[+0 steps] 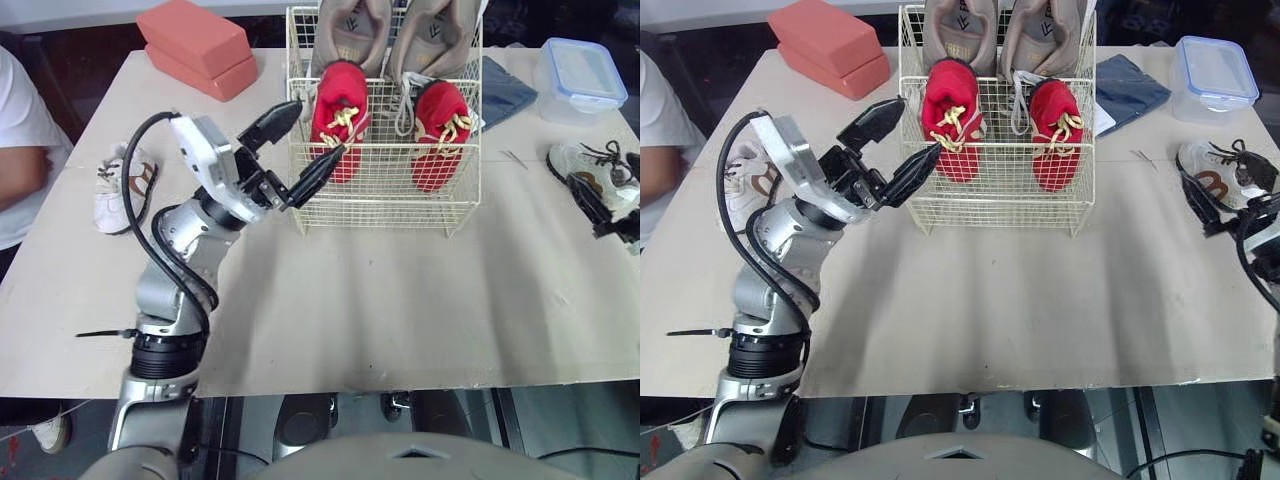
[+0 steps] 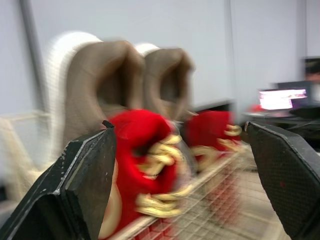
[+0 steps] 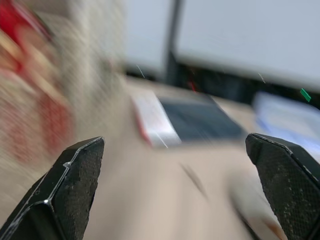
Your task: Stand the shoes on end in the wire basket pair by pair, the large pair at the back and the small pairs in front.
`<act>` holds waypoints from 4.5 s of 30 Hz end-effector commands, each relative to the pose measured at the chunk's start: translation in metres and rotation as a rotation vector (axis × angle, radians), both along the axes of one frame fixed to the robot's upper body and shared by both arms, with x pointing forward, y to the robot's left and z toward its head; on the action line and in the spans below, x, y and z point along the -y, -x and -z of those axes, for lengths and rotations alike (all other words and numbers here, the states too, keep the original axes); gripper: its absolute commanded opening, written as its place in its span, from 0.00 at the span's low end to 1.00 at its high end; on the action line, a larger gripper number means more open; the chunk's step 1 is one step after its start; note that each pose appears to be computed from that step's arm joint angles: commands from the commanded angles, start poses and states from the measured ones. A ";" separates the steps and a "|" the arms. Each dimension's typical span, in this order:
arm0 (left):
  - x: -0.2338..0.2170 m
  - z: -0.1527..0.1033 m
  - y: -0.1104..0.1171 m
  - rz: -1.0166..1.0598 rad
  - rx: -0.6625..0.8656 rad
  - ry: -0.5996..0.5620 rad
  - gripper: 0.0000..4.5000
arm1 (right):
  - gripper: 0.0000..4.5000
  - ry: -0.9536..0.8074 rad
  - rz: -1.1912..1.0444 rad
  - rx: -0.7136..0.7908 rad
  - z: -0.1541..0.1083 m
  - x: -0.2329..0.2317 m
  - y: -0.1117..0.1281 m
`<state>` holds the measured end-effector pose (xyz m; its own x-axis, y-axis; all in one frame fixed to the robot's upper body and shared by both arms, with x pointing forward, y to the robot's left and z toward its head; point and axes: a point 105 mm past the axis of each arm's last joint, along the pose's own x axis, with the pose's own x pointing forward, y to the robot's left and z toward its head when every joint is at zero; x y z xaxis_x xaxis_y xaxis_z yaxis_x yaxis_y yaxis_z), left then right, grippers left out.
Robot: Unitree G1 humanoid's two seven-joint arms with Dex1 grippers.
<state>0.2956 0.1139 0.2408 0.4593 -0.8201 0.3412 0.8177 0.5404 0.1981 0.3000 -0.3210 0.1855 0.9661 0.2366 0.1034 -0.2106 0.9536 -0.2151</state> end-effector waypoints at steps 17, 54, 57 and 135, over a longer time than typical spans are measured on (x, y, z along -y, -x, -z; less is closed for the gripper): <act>0.003 -0.048 0.068 0.432 -0.086 -0.317 0.99 | 1.00 -0.166 0.220 -0.267 0.038 0.096 -0.035; -0.003 -0.039 0.043 0.267 -0.116 -0.367 1.00 | 0.01 -0.140 0.134 -0.162 0.013 0.084 -0.053; -0.005 -0.037 0.042 0.262 -0.119 -0.373 1.00 | 0.01 -0.128 0.069 -0.049 -0.012 0.081 -0.047; 0.032 0.018 -0.003 0.327 -0.097 -0.161 0.16 | 1.00 -0.471 -0.921 0.030 -0.104 -0.217 0.060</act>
<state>0.3018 0.0862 0.2170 0.2089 -0.9667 0.1481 0.9652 0.2282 0.1280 0.2453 -0.1086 0.2767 0.4236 0.8308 0.3609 -0.9025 0.4211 0.0899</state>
